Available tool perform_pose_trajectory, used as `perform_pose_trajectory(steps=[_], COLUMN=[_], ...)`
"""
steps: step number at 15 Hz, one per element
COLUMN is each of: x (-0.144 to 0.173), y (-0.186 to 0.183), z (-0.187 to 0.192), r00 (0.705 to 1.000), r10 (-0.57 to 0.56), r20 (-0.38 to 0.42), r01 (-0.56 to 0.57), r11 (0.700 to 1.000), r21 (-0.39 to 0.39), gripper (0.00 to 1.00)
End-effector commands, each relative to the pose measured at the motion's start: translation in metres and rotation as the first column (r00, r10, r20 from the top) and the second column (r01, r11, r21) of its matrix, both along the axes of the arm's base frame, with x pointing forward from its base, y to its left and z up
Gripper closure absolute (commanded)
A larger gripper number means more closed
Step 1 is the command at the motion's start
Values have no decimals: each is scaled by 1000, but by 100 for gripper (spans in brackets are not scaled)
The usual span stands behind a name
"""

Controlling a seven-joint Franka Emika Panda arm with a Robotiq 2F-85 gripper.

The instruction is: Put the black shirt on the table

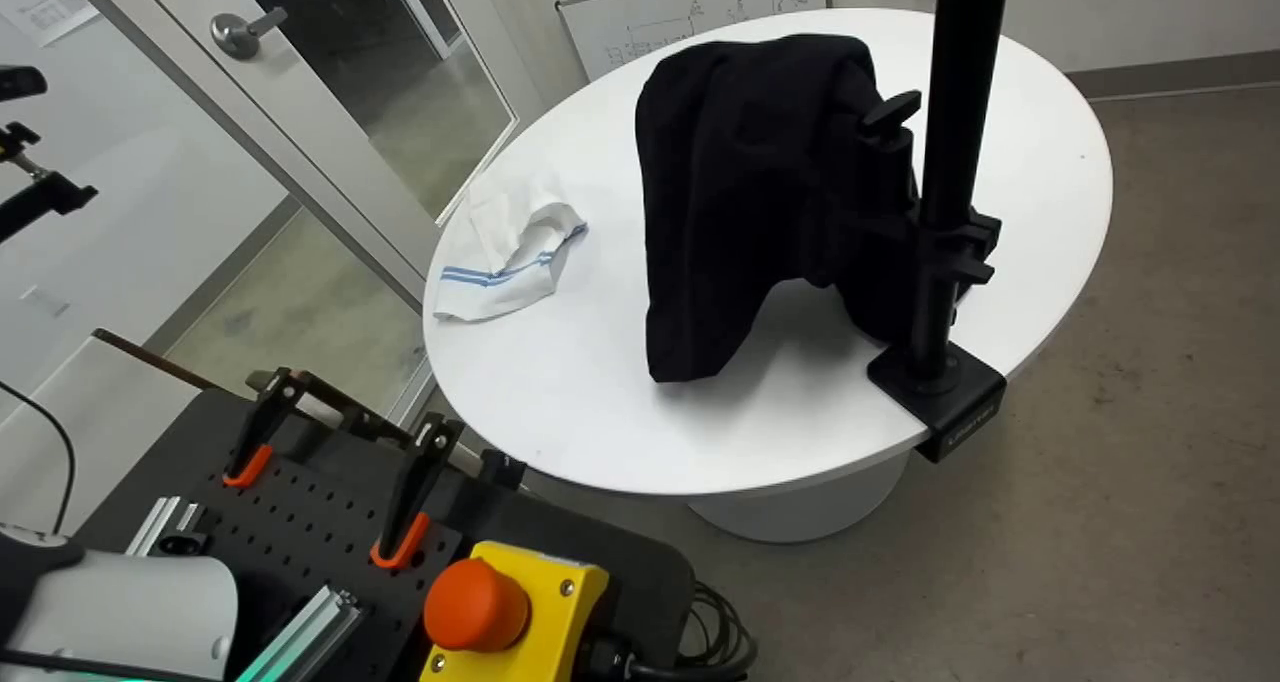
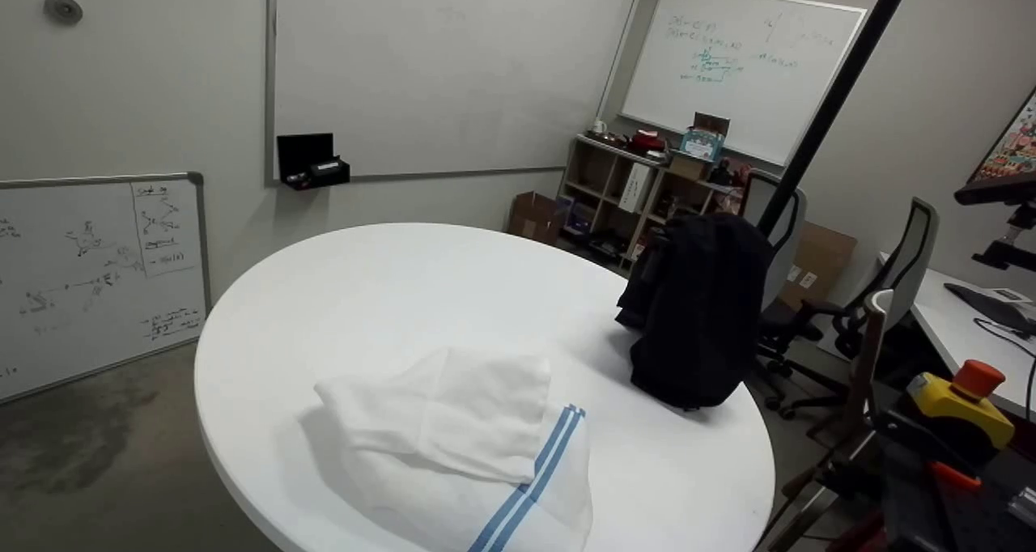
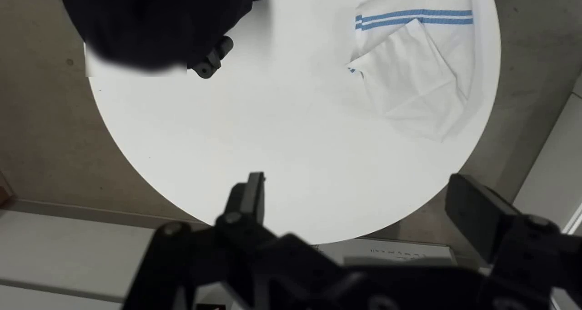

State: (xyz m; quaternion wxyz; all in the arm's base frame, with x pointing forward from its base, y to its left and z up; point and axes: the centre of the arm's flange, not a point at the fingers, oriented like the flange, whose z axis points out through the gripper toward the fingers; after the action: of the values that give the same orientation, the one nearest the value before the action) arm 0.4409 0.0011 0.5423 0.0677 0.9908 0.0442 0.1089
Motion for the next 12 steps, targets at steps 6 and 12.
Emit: perform_pose_trajectory(steps=[6, 12], x=[0, 29], y=[0, -57], z=[0, 5], r00=[1000, 995], r10=[0, -102], r20=[0, 8], r01=[0, 102], r11=[1000, 995], r21=[0, 7], gripper=[0, 0])
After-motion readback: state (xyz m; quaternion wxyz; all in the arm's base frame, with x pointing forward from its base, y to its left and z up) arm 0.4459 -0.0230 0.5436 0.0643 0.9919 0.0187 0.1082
